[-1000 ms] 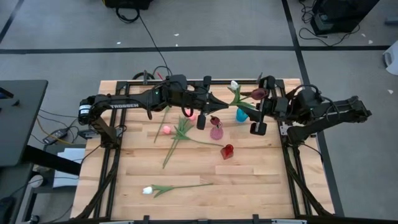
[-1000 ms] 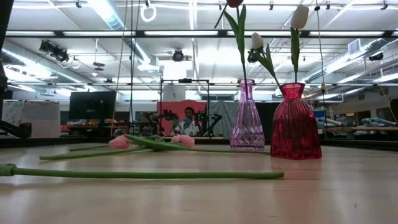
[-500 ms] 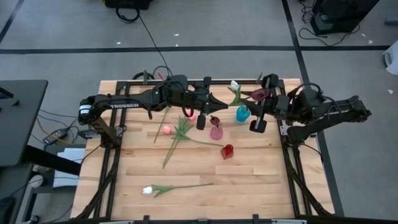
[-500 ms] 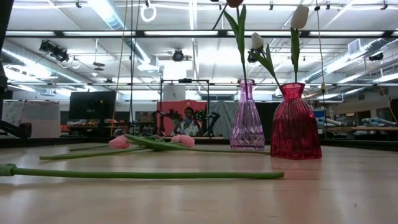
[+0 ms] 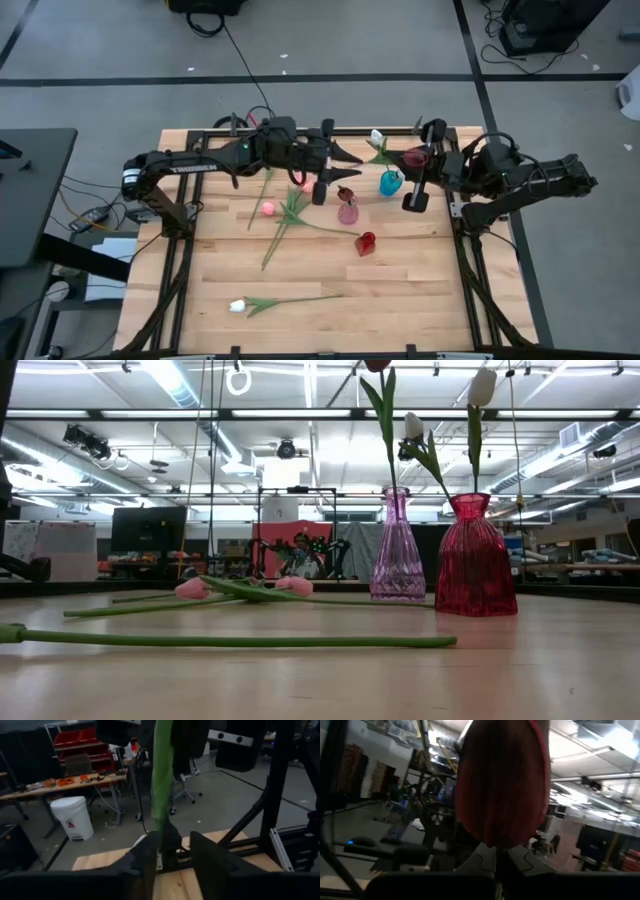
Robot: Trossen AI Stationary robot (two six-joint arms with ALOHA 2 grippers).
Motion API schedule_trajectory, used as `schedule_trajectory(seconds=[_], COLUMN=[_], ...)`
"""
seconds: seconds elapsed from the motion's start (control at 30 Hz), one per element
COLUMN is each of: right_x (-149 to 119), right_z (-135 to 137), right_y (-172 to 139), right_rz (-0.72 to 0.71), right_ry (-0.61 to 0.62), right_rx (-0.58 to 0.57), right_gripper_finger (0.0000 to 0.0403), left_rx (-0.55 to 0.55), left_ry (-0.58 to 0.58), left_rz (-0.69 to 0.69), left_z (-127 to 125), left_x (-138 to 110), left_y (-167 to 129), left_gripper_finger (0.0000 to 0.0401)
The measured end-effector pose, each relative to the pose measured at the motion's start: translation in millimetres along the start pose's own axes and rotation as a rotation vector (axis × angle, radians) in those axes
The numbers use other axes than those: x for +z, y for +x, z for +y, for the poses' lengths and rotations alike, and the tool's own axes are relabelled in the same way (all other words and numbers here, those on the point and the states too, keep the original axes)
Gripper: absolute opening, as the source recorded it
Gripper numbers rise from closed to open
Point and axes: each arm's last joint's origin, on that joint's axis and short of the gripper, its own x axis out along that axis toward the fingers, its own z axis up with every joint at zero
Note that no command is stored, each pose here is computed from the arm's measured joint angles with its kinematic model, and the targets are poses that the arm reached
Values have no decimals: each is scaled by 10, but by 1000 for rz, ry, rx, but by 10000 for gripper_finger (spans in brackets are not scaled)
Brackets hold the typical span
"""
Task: Sort flowers into vase by color
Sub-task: Put the red flower into the purple vase
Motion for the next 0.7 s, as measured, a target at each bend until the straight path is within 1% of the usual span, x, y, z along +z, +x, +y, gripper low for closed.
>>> schedule_trajectory(seconds=[0.1, 0.2, 0.3, 0.33, 0.43, 0.5, 0.63, 0.7], right_x=[8, 18, 48, 63, 118, 111, 74, 87], right_z=[0, -3, -13, -21, -35, -26, -17, -38], right_y=[-55, -119, -202, -239, -335, -381, -457, -486], right_rz=[34, 71, 91, 110, 195, 284, 454, 488], right_ry=[-3, -7, 29, 41, 84, 110, 158, 193], right_rx=[-9, -25, -24, -11, 47, 83, 122, 119], right_gripper_finger=[8, 13, 17, 16, 13, 13, 15, 15], left_rx=[15, 26, 34, 37, 56, 79, 99, 103], left_ry=[14, 35, 39, 43, 68, 84, 73, 69], left_rz=[23, 46, 50, 40, 52, 67, 122, 139], left_z=[38, 61, 66, 64, 47, 26, -17, -39], left_x=[46, 87, 150, 191, 210, 155, -55, -150], left_y=[-100, -196, -292, -334, -443, -481, -537, -568], left_gripper_finger=[160, 183, 190, 191, 191, 189, 186, 186])
